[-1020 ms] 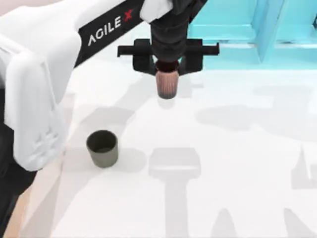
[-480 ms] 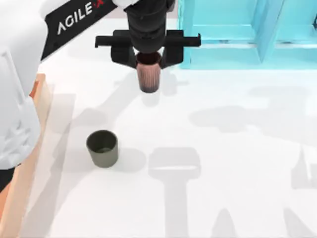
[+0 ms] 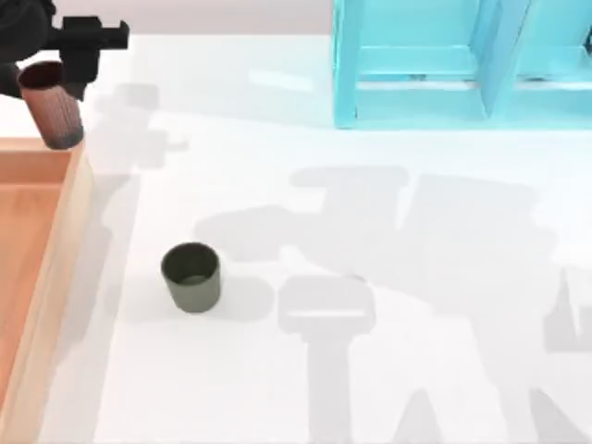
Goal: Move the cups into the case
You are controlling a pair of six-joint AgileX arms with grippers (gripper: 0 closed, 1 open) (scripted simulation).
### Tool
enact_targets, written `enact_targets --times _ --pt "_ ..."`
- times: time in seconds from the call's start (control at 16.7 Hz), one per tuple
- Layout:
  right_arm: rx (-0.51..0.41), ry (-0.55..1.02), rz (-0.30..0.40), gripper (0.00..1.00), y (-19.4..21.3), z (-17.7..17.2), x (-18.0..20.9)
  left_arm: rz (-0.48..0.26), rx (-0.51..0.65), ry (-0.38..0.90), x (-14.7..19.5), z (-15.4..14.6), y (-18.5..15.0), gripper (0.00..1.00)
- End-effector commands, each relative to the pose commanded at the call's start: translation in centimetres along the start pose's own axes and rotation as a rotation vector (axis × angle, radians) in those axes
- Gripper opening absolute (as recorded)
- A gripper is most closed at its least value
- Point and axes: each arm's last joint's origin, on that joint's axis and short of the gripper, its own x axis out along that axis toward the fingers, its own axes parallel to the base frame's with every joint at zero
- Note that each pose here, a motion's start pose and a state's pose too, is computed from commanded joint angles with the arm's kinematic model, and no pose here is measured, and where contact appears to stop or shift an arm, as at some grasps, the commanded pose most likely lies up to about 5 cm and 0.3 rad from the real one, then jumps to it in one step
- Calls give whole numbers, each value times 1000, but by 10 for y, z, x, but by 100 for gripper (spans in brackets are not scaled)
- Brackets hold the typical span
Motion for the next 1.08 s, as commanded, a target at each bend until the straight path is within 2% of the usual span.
enact_targets --times 0.18,0.36,0.54,0.66,0.84,1.08 --pt "0 0 0 100 0 0 0 8 -32 -29 -33 -52 96 0" --pt "0 0 0 100 0 0 0 11 -36 -66 -54 -126 137 0" --pt "0 0 0 100 0 0 0 14 -6 -104 -57 -186 143 0" --pt "0 0 0 100 0 0 0 20 8 -122 -55 -212 143 0" --pt "0 0 0 100 0 0 0 23 19 -136 -53 -229 141 0" --pt "0 0 0 100 0 0 0 22 22 -131 -52 -229 141 0"
